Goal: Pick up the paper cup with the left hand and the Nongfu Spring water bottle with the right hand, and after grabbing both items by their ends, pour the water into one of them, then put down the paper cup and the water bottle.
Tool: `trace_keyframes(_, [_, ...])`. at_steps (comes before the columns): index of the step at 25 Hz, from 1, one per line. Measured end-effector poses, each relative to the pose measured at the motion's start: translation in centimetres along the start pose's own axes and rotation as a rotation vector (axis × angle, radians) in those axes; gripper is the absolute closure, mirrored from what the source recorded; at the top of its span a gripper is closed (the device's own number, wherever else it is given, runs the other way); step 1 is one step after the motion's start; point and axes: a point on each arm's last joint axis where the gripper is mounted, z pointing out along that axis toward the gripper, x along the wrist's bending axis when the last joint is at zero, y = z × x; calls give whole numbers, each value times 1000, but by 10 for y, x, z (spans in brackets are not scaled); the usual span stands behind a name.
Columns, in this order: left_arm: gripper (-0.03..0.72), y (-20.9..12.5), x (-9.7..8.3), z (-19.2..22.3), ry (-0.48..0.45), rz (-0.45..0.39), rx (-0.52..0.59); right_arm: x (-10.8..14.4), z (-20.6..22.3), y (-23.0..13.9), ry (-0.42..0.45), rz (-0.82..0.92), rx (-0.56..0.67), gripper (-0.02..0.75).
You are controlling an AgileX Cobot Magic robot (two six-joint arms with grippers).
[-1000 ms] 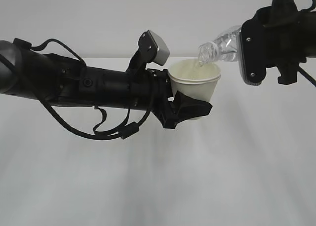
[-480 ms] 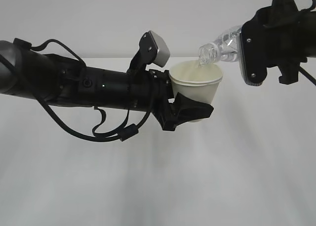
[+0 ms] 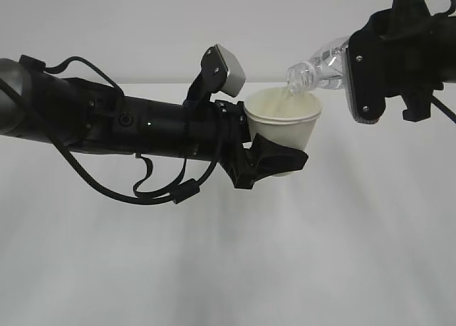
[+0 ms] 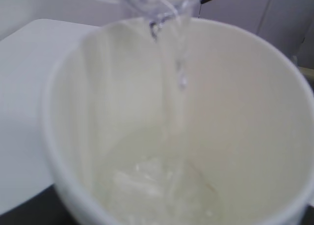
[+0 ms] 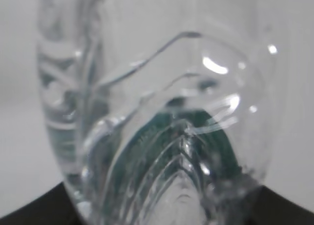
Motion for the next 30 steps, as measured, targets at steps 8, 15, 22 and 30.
trace_keyframes(8, [241, 0, 0, 0, -1, 2, 1, 0, 0, 0, 0, -4, 2, 345])
trace_keyframes(15, [241, 0, 0, 0, -1, 2, 1, 0, 0, 0, 0, -5, 2, 345])
trace_keyframes(22, [243, 0, 0, 0, -1, 2, 1, 0, 0, -2, -1, -15, 17, 345])
trace_keyframes(30, [244, 0, 0, 0, 0, 2, 3, -4, 0, -3, -14, -18, 25, 346])
